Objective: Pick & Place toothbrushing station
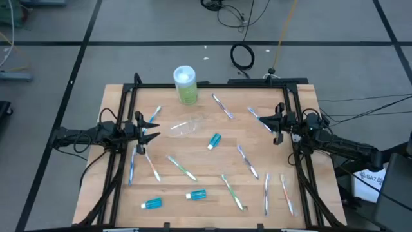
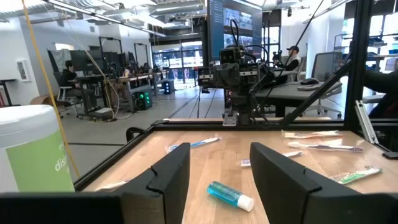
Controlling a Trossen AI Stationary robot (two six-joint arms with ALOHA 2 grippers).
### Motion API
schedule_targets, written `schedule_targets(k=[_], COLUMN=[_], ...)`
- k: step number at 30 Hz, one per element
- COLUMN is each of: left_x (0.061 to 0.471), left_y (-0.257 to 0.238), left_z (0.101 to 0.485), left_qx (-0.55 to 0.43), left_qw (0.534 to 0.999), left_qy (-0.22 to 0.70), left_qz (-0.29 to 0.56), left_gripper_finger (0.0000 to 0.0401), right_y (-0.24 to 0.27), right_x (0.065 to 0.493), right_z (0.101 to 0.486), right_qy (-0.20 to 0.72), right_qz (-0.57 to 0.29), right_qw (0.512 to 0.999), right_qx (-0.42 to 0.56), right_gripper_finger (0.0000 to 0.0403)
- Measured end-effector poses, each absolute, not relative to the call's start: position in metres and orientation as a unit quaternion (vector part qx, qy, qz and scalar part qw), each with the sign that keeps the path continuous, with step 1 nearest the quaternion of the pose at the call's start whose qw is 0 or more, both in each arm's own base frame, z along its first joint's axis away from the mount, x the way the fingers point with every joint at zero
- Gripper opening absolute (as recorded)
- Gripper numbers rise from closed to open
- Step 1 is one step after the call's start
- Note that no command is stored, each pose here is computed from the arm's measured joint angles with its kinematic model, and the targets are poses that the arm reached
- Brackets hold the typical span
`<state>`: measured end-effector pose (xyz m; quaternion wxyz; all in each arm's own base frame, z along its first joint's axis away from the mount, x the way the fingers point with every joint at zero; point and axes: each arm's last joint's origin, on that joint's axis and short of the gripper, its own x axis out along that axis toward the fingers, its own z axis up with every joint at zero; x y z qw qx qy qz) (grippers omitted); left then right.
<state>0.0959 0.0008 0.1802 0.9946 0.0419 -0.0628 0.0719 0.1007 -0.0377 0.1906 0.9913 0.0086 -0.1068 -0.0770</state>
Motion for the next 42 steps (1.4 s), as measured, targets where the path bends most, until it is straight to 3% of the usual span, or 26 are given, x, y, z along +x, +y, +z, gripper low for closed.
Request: schedule_targets(k=[21, 27, 36, 42], left_x=[0.096, 0.094, 0.094, 0.093], left_y=[0.001, 0.001, 0.002, 0.003], left_z=[0.181, 0.19, 0.189, 0.192], left_qx=[0.029, 0.005, -0.064, -0.063], left_qw=[0.995, 0.991, 0.988, 0.984], left_qy=[-0.069, -0.114, -0.118, -0.127], left_qz=[0.071, 0.07, 0.081, 0.105], left_gripper_finger=[0.0175, 0.0175, 0.0175, 0.0175], right_y=[-0.038, -0.038, -0.038, -0.038], right_x=[0.101, 0.1, 0.099, 0.097], right_z=[0.191, 0.195, 0.196, 0.202], right_qy=[-0.108, -0.122, -0.129, -0.147], right_qz=[-0.078, -0.101, -0.1, -0.131], right_qw=[0.991, 0.984, 0.983, 0.963], right_qx=[0.001, -0.085, -0.084, -0.186], right_gripper_finger=[0.0009, 0.0009, 0.0009, 0.0009])
